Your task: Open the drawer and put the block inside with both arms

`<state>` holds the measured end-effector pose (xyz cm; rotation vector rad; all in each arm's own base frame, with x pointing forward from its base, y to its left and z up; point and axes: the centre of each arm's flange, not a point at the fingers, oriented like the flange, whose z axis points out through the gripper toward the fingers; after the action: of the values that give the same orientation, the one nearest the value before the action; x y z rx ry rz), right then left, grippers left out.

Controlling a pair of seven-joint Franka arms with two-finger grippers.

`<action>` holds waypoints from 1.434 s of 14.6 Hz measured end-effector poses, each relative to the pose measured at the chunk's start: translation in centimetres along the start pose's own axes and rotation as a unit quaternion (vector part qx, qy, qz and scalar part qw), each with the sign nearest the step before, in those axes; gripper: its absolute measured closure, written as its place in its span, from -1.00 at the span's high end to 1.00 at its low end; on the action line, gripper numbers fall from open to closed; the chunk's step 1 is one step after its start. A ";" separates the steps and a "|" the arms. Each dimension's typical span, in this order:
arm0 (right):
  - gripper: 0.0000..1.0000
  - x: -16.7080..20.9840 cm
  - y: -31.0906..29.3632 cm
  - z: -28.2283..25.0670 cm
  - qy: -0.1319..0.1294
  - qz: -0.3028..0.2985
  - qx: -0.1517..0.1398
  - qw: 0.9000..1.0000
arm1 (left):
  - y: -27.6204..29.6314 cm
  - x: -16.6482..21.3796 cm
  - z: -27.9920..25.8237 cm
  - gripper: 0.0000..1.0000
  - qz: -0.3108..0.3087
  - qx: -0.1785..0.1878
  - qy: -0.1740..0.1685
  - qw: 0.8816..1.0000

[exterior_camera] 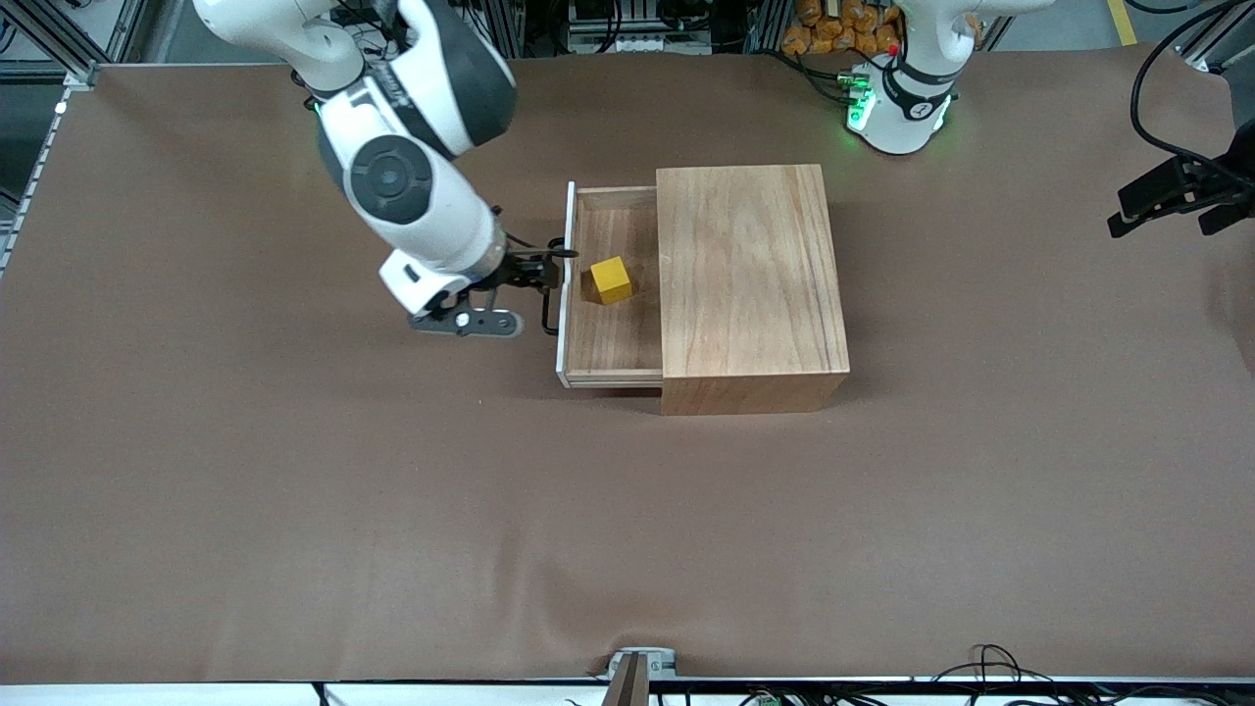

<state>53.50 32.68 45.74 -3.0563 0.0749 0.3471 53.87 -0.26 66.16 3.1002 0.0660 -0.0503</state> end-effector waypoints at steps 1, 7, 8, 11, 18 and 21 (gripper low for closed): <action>1.00 0.6 1.9 -0.8 -0.004 -0.010 0.001 1.000 | 0.0 0.0 0.0 1.00 0.000 0.000 0.000 1.000; 1.00 4.2 11.9 -4.0 -0.001 -0.029 0.014 0.999 | 0.1 0.0 0.0 1.00 0.005 0.000 -0.001 1.000; 1.00 4.3 13.1 -4.8 0.005 -0.025 0.014 1.000 | 0.2 0.0 0.0 1.00 0.009 0.000 -0.001 1.000; 1.00 3.4 18.6 -9.0 0.021 -0.008 0.016 1.000 | 0.1 0.0 0.0 1.00 0.025 0.000 -0.001 1.000; 1.00 -0.8 34.1 -17.6 0.078 -0.054 0.008 0.995 | 0.1 0.0 0.1 1.00 0.025 0.000 -0.001 1.000; 1.00 -4.0 35.5 -19.8 0.076 -0.045 -0.009 0.996 | 0.1 0.0 0.1 1.00 0.025 0.000 -0.001 1.000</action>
<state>52.02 -3.93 63.86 -3.0854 -0.0580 0.1102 53.86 -0.40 66.09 3.1006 -0.0130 -0.0528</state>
